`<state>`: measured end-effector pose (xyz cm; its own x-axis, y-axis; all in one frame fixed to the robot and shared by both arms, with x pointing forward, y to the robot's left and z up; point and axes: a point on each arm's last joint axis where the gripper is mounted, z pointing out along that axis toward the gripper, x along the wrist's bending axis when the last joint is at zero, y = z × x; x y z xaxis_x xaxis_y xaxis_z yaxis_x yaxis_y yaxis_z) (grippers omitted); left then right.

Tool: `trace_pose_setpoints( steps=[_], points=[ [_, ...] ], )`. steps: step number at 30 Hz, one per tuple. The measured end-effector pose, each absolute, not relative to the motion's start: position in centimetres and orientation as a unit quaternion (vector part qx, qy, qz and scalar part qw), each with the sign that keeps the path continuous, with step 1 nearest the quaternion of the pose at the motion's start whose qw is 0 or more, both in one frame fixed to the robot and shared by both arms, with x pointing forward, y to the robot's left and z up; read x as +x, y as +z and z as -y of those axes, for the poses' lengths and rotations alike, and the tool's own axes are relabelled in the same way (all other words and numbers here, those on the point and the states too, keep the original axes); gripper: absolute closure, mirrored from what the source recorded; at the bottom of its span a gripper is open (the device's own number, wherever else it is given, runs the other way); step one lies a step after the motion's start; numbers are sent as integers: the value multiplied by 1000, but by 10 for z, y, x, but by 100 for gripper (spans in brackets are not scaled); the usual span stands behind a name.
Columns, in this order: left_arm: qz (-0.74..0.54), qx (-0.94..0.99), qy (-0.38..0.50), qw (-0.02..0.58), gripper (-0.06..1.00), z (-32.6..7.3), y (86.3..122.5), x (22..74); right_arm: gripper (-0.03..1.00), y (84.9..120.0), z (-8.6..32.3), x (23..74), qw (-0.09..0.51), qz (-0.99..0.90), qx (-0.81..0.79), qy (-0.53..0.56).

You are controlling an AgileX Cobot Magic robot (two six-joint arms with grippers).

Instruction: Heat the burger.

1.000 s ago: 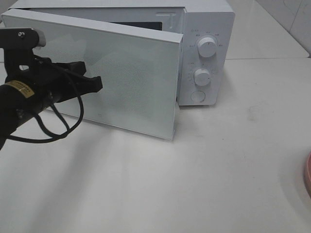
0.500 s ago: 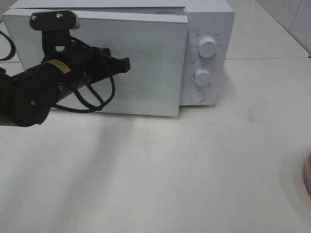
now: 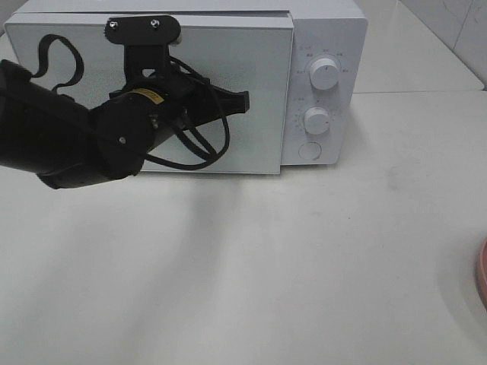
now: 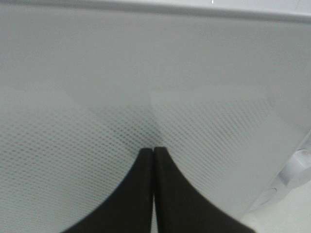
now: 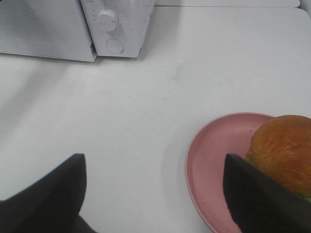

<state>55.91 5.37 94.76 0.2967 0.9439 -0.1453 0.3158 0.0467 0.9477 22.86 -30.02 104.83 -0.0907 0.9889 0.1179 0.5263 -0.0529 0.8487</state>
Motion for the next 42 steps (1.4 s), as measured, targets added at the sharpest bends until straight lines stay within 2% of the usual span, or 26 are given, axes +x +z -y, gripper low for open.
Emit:
trace_pose_setpoints(
  steps=[16,28,31,32,33,34,35,36,37,38,39,40,41,42],
  points=[
    [-512,639,267,508,94,-22,938,579,22,1048,300,229,292,-623,608,396],
    [-497,661,261,498,94,-23,947,576,22,1048,300,229,292,-623,608,396],
    [-489,686,241,483,90,-24,952,573,22,1048,300,229,292,-623,608,396],
    [-481,711,217,465,80,-24,952,567,22,1048,300,229,292,-623,608,396],
    [-478,722,206,456,74,-24,951,564,22,1048,300,229,292,-623,608,396],
    [-478,722,206,456,74,-24,951,564,22,1048,300,229,292,-623,608,396],
    [-472,743,180,438,56,-25,949,556,22,1048,300,229,292,-623,608,396],
    [-472,743,180,438,56,-25,949,556,22,1048,300,229,292,-623,608,396],
    [-471,752,168,430,45,-26,949,552,22,1048,300,229,292,-623,608,396],
    [-468,765,145,417,21,-29,949,544,22,1048,300,229,292,-623,608,396],
    [-468,765,145,417,21,-29,949,544,22,1048,300,229,292,-623,608,396],
    [-466,779,122,401,6,-32,947,536,22,1048,300,229,292,-623,608,396],
    [-464,788,107,390,1,-34,947,532,22,1048,300,229,292,-623,608,396],
    [-464,788,107,390,1,-34,947,532,22,1048,300,229,292,-623,608,396]
  ],
)
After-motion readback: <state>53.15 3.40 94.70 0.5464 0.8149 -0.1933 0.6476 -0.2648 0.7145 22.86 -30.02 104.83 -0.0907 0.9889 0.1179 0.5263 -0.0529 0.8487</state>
